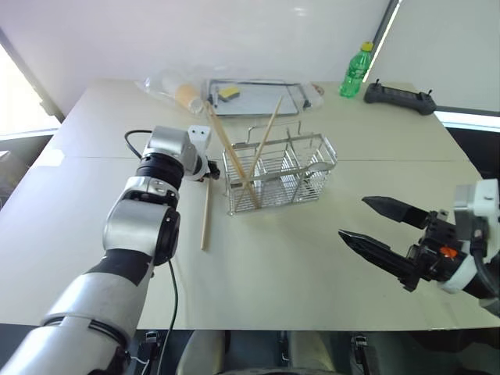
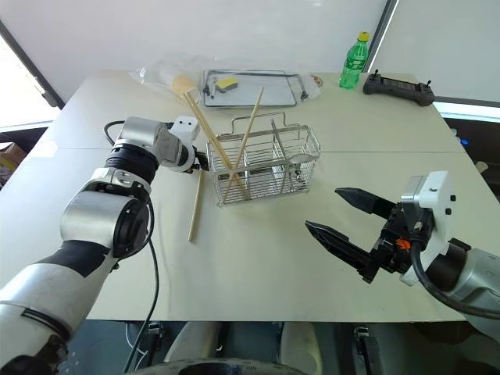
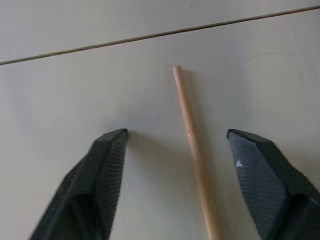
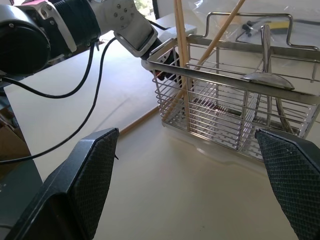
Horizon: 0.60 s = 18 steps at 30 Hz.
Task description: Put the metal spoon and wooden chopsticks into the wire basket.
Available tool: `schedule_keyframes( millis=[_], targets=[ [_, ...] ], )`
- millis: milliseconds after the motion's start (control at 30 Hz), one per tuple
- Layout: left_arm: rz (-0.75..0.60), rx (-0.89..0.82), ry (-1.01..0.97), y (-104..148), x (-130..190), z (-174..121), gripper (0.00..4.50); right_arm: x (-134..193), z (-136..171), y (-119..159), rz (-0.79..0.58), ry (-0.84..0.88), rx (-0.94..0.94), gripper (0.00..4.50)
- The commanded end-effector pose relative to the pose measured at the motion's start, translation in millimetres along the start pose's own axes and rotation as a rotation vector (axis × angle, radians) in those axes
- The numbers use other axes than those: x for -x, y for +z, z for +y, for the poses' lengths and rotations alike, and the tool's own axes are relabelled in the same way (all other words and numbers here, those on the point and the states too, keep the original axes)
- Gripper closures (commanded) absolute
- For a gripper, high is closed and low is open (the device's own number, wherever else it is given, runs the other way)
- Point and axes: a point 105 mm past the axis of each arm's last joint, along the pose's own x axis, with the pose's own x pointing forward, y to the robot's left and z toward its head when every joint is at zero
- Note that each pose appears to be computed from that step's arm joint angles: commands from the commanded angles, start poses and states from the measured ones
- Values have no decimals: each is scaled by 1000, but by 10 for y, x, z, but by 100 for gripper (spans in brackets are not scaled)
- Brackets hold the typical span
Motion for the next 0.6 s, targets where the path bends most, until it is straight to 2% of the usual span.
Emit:
schedule_keyframes(
  millis=[33,133,400,500,600],
  targets=[
    [91,37,-52,-219,-94,-113,303,13,30,78,-21,3,35,0],
    [87,39,-55,-201,-86,-131,443,11,37,60,-15,4,34,0],
    [56,68,-57,-124,-51,-96,447,20,52,18,1,4,26,0],
    [-67,102,-32,118,44,67,447,33,48,12,6,0,24,0],
    [-314,90,43,561,295,399,447,52,40,-3,20,-4,23,0]
  ],
)
